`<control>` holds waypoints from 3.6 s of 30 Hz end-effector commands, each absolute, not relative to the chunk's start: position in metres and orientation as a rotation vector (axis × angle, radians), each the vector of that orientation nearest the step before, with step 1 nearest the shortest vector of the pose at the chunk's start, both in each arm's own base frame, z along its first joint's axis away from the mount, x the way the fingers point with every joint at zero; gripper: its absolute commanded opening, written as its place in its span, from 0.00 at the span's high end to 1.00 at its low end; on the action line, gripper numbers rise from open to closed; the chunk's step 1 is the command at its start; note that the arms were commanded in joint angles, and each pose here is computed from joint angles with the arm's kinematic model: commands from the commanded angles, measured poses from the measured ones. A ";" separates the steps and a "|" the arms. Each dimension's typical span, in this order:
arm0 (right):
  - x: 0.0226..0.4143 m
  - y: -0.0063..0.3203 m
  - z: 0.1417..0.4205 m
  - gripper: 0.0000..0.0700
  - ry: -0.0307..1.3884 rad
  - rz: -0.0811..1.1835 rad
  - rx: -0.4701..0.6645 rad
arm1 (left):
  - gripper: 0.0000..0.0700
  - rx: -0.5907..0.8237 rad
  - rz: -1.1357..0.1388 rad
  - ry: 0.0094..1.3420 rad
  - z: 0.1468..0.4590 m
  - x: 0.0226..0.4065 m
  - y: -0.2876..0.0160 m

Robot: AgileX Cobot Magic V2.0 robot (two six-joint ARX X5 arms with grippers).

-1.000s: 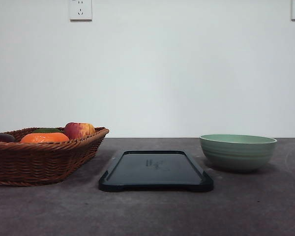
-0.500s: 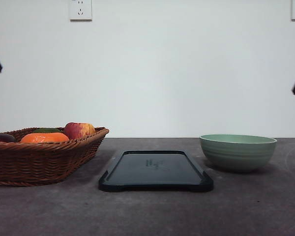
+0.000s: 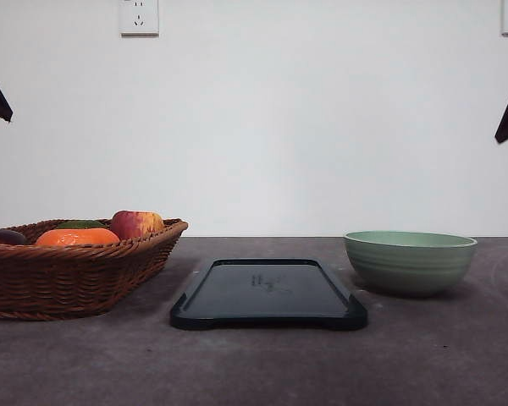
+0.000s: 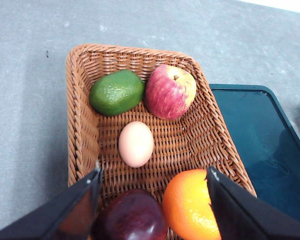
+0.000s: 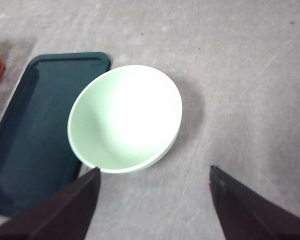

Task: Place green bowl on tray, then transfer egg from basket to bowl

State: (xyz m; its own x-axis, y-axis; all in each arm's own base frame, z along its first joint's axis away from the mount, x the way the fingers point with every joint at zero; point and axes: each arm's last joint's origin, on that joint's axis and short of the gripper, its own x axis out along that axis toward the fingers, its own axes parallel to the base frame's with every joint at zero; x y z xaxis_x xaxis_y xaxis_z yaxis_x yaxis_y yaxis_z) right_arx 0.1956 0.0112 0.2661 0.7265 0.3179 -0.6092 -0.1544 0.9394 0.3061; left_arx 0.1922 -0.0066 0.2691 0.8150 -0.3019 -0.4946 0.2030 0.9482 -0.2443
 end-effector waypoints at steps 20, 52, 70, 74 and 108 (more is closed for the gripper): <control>0.315 0.012 0.287 0.42 1.162 0.272 0.192 | 0.39 -0.182 -0.279 0.531 0.276 0.194 -0.007; 0.370 0.023 0.208 1.00 1.376 0.282 0.196 | 0.39 -0.183 -0.278 0.532 0.276 0.194 -0.007; 0.373 0.124 0.289 1.00 1.214 0.541 0.046 | 0.39 -0.183 -0.278 0.532 0.276 0.194 -0.007; 0.372 0.157 0.282 1.00 1.166 0.556 0.005 | 0.39 -0.183 -0.278 0.532 0.276 0.194 -0.007; 0.393 0.194 0.207 0.94 1.286 0.520 -0.058 | 0.39 -0.188 -0.276 0.561 0.273 0.193 -0.007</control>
State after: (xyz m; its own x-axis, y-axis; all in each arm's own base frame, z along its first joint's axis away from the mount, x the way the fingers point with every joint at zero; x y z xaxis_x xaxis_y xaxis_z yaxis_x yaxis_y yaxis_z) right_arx 0.3899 0.1867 0.2124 0.1873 0.3350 -0.9234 -0.3992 0.8849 0.2400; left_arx 0.1909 -0.0066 0.2671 0.8017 -0.3020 -0.5158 0.1961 0.9481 -0.2505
